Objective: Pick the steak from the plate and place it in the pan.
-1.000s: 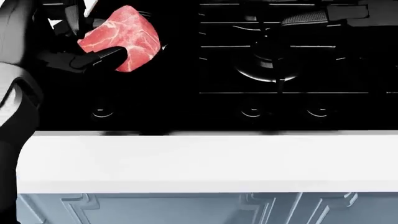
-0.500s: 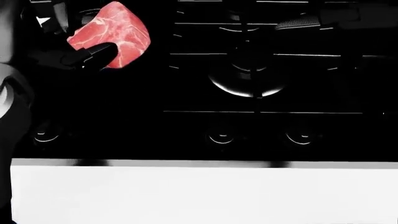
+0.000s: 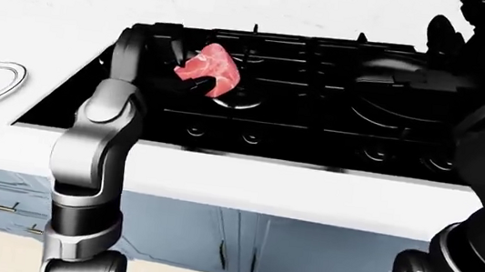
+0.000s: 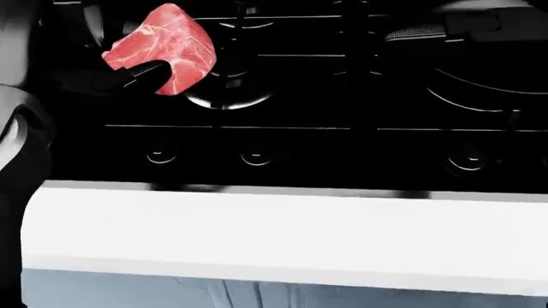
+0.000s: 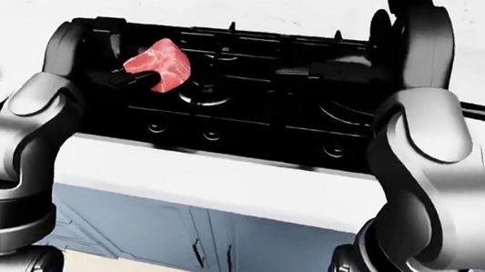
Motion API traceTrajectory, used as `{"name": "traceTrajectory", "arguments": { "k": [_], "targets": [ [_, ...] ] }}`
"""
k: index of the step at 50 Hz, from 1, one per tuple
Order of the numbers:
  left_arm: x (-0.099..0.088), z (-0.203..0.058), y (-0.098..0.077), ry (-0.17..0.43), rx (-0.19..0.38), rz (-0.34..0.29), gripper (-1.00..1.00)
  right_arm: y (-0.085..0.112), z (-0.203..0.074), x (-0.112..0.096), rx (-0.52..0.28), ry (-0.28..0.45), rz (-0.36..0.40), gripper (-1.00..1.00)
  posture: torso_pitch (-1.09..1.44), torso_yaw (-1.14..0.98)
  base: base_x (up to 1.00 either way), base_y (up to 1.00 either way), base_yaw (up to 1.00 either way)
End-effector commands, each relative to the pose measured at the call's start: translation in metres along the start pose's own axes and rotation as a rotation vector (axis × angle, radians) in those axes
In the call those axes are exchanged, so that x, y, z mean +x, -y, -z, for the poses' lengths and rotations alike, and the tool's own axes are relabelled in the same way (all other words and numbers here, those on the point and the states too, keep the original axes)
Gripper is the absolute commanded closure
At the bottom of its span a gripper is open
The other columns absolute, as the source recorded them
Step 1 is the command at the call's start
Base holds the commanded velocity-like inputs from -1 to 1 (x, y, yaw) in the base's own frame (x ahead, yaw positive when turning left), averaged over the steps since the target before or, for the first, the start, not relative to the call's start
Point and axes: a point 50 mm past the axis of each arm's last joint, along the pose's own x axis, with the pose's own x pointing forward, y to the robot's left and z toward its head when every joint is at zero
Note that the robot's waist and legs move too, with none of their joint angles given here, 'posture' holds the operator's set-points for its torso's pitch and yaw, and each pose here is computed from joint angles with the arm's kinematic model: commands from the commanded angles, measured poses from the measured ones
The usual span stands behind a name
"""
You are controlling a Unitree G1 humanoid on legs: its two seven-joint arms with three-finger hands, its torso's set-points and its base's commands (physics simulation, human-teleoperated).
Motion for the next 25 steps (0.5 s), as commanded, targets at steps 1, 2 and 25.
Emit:
{"name": "traceTrajectory", "arguments": {
  "k": [1, 2, 25],
  "targets": [
    [-0.0028, -0.0244, -0.0061, 0.118, 0.005, -0.028, 1.00, -0.0009, -0.0166, -0.0035, 0.006, 0.096, -0.006, -1.00, 0.00, 0.00, 0.00, -0.34, 0.00],
    [-0.0035, -0.0240, -0.0060, 0.119, 0.004, -0.028, 1.00, -0.0007, -0.0164, -0.0034, 0.006, 0.095, -0.006, -1.00, 0.00, 0.00, 0.00, -0.43, 0.00],
    [-0.0029, -0.0243, -0.0055, 0.119, 0.004, -0.026, 1.00, -0.0013, -0.0179, -0.0040, 0.012, 0.117, -0.015, -1.00, 0.00, 0.00, 0.00, -0.24, 0.00]
  ]
}}
